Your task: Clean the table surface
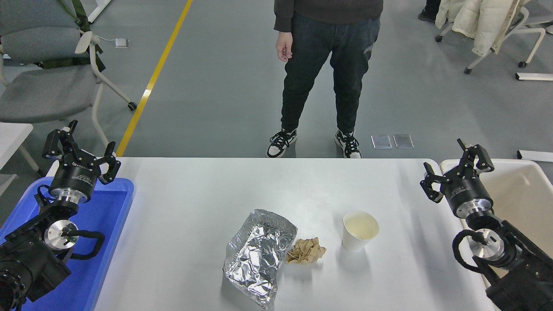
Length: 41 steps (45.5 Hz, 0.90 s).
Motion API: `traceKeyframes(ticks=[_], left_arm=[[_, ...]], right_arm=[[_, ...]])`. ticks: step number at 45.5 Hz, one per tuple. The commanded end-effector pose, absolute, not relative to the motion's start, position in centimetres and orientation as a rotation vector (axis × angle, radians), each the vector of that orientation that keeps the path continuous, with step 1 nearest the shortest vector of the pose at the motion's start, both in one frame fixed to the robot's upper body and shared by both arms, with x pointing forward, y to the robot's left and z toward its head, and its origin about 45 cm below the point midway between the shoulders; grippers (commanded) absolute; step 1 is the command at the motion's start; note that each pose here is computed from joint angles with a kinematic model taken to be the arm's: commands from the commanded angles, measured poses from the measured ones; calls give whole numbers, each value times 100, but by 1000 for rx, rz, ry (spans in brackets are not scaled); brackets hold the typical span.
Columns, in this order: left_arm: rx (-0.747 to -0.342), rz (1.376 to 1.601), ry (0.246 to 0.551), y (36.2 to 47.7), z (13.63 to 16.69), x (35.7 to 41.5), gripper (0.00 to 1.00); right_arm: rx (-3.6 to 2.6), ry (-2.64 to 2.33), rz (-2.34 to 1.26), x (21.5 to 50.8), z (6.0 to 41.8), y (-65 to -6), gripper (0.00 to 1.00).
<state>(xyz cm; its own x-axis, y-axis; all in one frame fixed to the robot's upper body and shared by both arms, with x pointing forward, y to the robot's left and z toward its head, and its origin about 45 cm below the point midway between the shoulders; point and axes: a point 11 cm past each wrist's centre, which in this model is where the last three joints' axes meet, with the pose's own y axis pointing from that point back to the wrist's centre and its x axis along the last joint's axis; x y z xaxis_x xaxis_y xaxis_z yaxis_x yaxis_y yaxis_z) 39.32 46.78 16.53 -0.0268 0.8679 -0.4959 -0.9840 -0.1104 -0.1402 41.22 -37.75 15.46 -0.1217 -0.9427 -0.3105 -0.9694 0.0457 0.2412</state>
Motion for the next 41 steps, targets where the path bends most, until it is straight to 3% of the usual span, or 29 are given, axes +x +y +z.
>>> traceKeyframes(ticks=[1, 17, 34, 41], left_arm=[[-540, 1600, 275, 4679, 1658, 3935, 100], [-540, 1600, 275, 4679, 1658, 3935, 100], [-539, 1601, 276, 4681, 1652, 3930, 100], [-541, 1599, 275, 4675, 1659, 3937, 100]], right_arm=[[-2365, 2336, 360, 4200, 1880, -3671, 100], [-2916, 2022, -164, 4095, 2345, -3286, 100], [-3551, 1421, -826, 3893, 2314, -2796, 100], [-3699, 1049, -1310, 3822, 2208, -2651, 100]])
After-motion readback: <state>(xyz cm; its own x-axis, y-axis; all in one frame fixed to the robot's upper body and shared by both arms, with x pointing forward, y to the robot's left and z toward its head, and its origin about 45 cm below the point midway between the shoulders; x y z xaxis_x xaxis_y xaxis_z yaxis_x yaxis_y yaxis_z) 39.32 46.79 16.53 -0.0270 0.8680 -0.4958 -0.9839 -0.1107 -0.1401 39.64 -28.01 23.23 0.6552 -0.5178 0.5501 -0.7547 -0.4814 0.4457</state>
